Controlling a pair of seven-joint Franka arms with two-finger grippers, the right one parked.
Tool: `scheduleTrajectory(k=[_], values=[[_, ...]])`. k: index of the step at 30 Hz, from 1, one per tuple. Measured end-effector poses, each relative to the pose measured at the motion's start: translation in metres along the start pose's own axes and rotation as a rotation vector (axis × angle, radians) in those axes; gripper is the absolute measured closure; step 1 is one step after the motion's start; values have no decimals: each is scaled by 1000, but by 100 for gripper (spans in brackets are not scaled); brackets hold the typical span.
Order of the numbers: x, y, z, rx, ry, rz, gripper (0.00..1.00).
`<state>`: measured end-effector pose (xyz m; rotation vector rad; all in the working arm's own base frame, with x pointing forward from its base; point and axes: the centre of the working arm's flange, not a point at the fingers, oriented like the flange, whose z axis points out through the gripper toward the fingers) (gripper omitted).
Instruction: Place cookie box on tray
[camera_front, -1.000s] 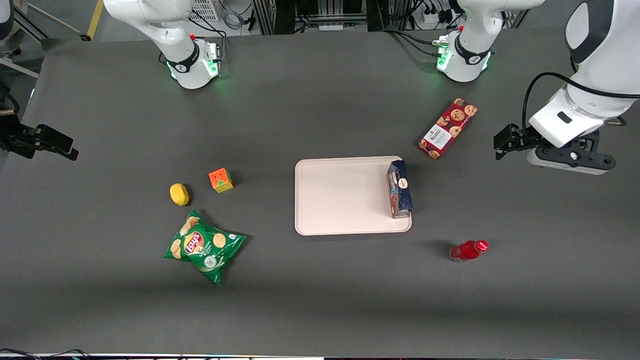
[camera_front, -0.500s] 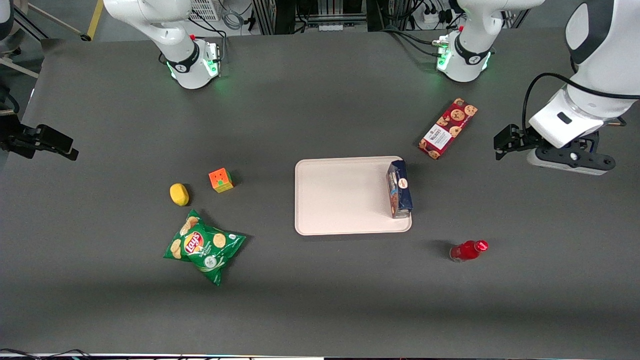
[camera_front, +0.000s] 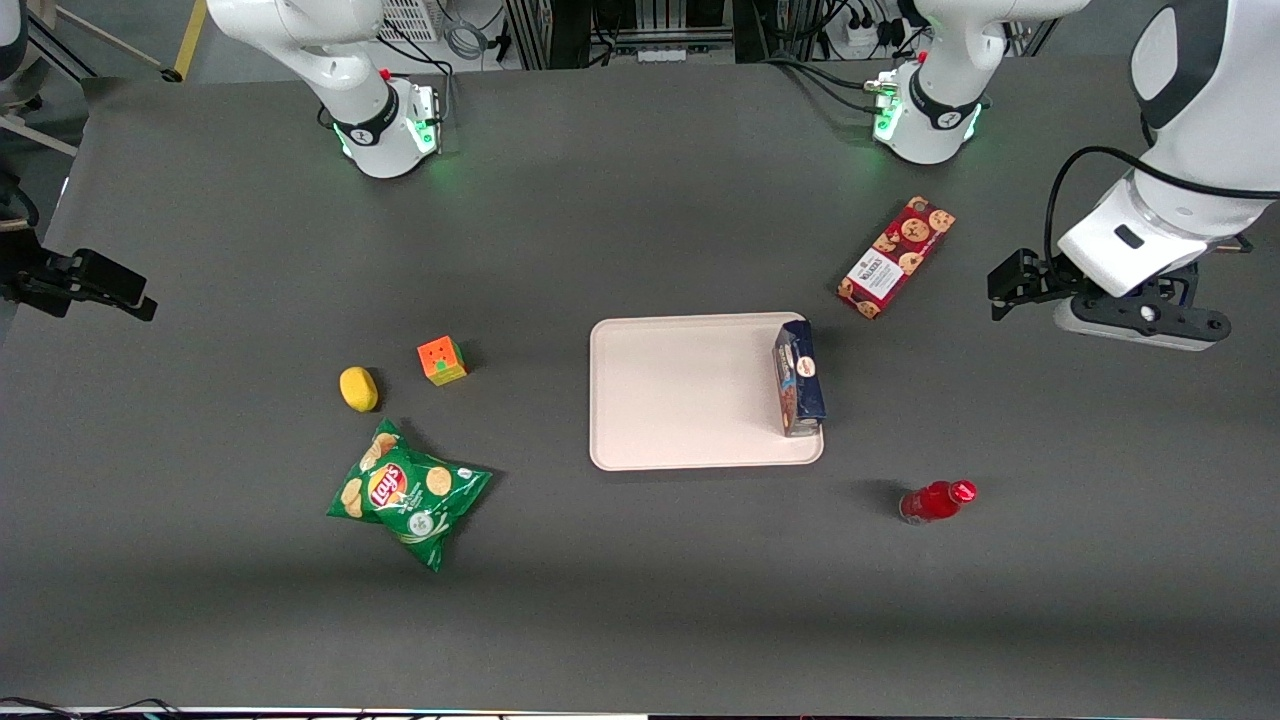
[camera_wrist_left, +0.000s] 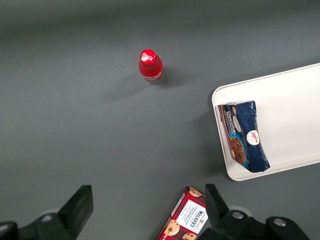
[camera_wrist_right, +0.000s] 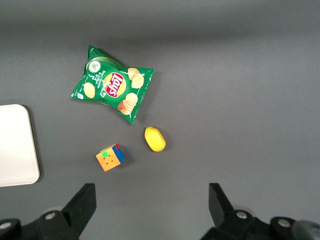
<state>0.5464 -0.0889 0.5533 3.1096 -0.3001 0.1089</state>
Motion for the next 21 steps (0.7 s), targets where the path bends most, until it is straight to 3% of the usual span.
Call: scheduleTrajectory(k=[21], values=[[-1,-1,1,0,-7,-1,0]])
